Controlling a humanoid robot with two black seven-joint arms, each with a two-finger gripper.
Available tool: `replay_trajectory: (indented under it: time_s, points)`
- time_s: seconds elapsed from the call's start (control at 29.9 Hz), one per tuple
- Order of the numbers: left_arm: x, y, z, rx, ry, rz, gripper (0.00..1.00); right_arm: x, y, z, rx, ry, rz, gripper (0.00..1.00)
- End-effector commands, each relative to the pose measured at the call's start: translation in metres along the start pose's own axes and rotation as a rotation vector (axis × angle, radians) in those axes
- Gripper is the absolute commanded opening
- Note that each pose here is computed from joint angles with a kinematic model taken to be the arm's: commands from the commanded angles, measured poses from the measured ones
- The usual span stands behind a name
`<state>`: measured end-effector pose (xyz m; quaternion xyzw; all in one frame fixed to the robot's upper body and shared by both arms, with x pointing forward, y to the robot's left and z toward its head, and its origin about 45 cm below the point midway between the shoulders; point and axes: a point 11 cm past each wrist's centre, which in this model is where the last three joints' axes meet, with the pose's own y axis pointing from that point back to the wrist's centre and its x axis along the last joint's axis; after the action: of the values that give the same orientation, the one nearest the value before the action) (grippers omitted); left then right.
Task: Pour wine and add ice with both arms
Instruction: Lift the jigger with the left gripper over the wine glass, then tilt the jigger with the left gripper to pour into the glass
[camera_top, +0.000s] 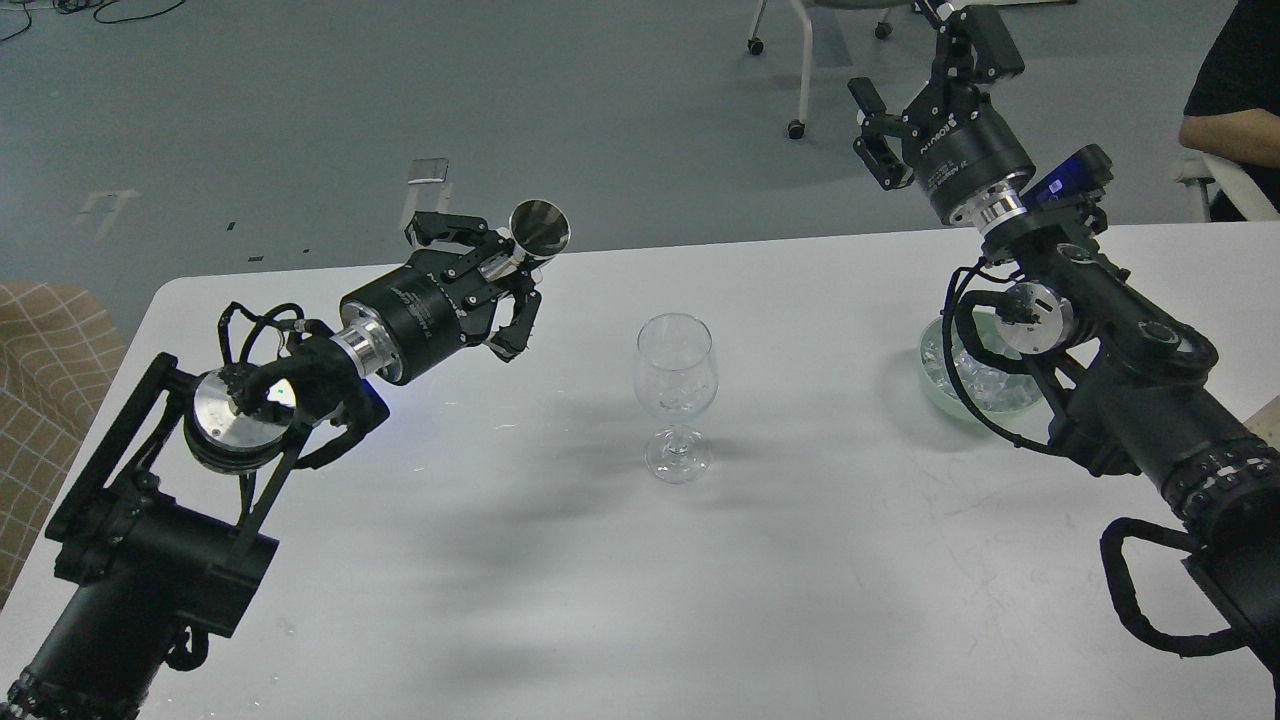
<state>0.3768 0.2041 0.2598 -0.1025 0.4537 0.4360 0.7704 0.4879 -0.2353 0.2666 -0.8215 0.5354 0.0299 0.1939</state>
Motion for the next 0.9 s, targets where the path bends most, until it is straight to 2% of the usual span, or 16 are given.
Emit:
replay_trajectory:
  time_s: [0.0, 0.4, 0.87]
  points:
    - [-0.006, -0.006, -0.007, 0.028, -0.039, 0.007, 0.00, -0.001, 0.000, 0.001, 0.000, -0.003, -0.001, 1.00]
    - [-0.024, -0.024, -0.025, 0.059, -0.100, 0.010, 0.00, -0.002, 0.002, 0.004, -0.004, -0.008, -0.001, 1.00]
    - [-0.023, -0.025, -0.027, 0.057, -0.174, 0.030, 0.00, -0.004, 0.002, 0.007, -0.007, -0.015, -0.002, 1.00]
